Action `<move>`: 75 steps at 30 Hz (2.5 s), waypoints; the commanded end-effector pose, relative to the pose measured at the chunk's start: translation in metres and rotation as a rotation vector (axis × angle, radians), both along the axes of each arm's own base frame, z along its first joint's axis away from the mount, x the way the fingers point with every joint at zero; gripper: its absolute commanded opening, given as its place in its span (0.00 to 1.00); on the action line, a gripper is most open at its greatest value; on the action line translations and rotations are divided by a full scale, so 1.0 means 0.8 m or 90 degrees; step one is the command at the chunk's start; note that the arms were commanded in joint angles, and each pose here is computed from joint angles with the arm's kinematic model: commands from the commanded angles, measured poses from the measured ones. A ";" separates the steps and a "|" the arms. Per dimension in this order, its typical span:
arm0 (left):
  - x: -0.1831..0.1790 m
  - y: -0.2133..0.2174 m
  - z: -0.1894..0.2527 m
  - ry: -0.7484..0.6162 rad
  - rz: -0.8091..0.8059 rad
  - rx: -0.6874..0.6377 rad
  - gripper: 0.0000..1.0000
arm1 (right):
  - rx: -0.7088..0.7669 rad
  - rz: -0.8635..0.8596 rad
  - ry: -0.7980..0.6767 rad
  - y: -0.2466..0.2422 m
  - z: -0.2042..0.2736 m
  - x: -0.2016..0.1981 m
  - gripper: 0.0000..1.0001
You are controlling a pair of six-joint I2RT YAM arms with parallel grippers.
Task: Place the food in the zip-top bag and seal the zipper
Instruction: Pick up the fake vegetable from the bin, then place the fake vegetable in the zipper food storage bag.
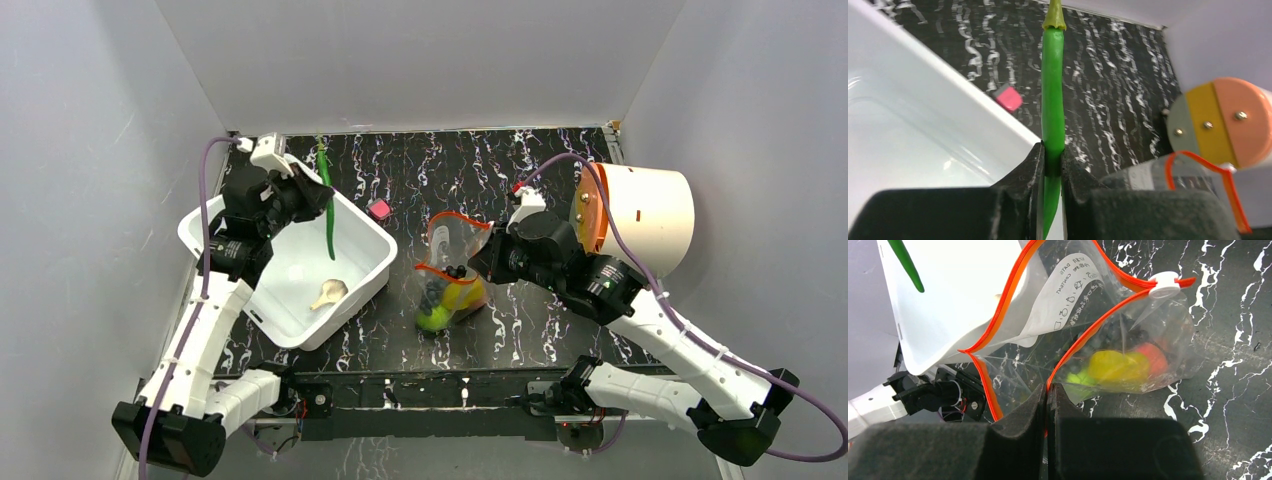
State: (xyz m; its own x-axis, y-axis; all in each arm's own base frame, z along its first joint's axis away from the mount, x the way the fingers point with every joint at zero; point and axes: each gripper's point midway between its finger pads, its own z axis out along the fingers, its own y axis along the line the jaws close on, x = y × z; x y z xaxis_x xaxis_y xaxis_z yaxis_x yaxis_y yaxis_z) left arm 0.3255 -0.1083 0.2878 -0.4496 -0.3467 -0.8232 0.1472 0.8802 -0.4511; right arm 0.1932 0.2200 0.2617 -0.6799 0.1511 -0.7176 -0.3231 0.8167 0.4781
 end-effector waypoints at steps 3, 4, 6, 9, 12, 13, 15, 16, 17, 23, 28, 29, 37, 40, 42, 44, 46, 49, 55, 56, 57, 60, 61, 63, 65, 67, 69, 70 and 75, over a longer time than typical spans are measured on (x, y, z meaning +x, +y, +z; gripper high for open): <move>-0.030 -0.066 0.070 -0.106 -0.136 -0.065 0.00 | 0.064 0.009 -0.038 0.011 0.041 0.002 0.00; -0.035 -0.075 0.071 -0.110 -0.158 -0.071 0.00 | 0.063 0.007 -0.037 0.011 0.040 0.002 0.00; -0.042 -0.094 0.078 -0.125 -0.193 -0.088 0.00 | 0.063 0.006 -0.036 0.012 0.041 0.003 0.00; -0.057 -0.121 0.082 -0.140 -0.241 -0.113 0.00 | 0.070 0.014 -0.029 0.017 0.040 0.002 0.00; -0.072 -0.150 0.090 -0.160 -0.290 -0.124 0.00 | 0.079 0.020 -0.025 0.021 0.040 0.000 0.00; -0.075 -0.157 0.094 -0.172 -0.302 -0.125 0.00 | 0.082 0.022 -0.027 0.021 0.041 0.000 0.00; -0.083 -0.177 0.100 -0.188 -0.339 -0.129 0.00 | 0.090 0.027 -0.033 0.022 0.045 -0.001 0.00; -0.087 -0.186 0.104 -0.198 -0.355 -0.133 0.00 | 0.096 0.031 -0.036 0.023 0.048 -0.002 0.00; -0.091 -0.195 0.108 -0.206 -0.373 -0.139 0.00 | 0.100 0.033 -0.038 0.024 0.050 -0.003 0.00; -0.115 -0.241 0.131 -0.287 -0.469 -0.151 0.00 | 0.096 0.034 -0.045 0.020 0.052 -0.004 0.00; -0.116 -0.264 0.138 -0.313 -0.496 -0.169 0.00 | 0.095 0.043 -0.046 0.020 0.050 -0.008 0.00; -0.116 -0.268 0.140 -0.317 -0.499 -0.170 0.00 | 0.095 0.044 -0.047 0.019 0.051 -0.008 0.00; -0.130 -0.303 0.136 -0.350 -0.538 -0.170 0.00 | 0.095 0.044 -0.049 0.018 0.048 -0.009 0.00; -0.132 -0.311 0.129 -0.355 -0.549 -0.152 0.00 | 0.093 0.038 -0.048 0.016 0.046 -0.008 0.00; -0.137 -0.316 0.133 -0.363 -0.558 -0.150 0.00 | 0.090 0.039 -0.048 0.016 0.045 -0.009 0.00; -0.140 -0.317 0.141 -0.371 -0.559 -0.149 0.00 | 0.086 0.038 -0.049 0.013 0.043 -0.009 0.00; -0.143 -0.316 0.151 -0.383 -0.560 -0.146 0.00 | 0.083 0.041 -0.052 0.012 0.041 -0.010 0.00; -0.139 -0.306 0.164 -0.390 -0.527 -0.138 0.00 | 0.075 0.065 -0.069 0.011 0.039 -0.015 0.00; -0.133 -0.290 0.174 -0.406 -0.483 -0.129 0.00 | 0.065 0.125 -0.168 0.011 0.059 -0.018 0.00; -0.133 -0.290 0.173 -0.406 -0.482 -0.129 0.00 | 0.061 0.135 -0.184 0.012 0.064 -0.017 0.00; -0.133 -0.290 0.172 -0.409 -0.484 -0.130 0.00 | 0.057 0.143 -0.196 0.014 0.069 -0.016 0.00; -0.127 -0.292 0.162 -0.414 -0.474 -0.125 0.00 | 0.053 0.174 -0.232 0.023 0.086 -0.014 0.00; -0.122 -0.291 0.156 -0.410 -0.458 -0.126 0.00 | 0.054 0.179 -0.242 0.025 0.091 -0.013 0.00; -0.115 -0.292 0.143 -0.397 -0.446 -0.128 0.00 | 0.057 0.182 -0.253 0.027 0.097 -0.011 0.00; -0.114 -0.297 0.128 -0.380 -0.455 -0.114 0.00 | 0.054 0.177 -0.253 0.027 0.096 -0.009 0.00; -0.114 -0.298 0.115 -0.363 -0.455 -0.110 0.00 | 0.051 0.165 -0.244 0.024 0.091 -0.007 0.00; -0.119 -0.295 0.102 -0.355 -0.450 -0.121 0.00 | 0.052 0.155 -0.238 0.021 0.086 -0.008 0.00; -0.120 -0.292 0.097 -0.353 -0.444 -0.128 0.00 | 0.056 0.153 -0.237 0.020 0.084 -0.009 0.00; -0.126 -0.286 0.069 -0.330 -0.431 -0.132 0.00 | 0.071 0.136 -0.235 0.016 0.084 -0.009 0.00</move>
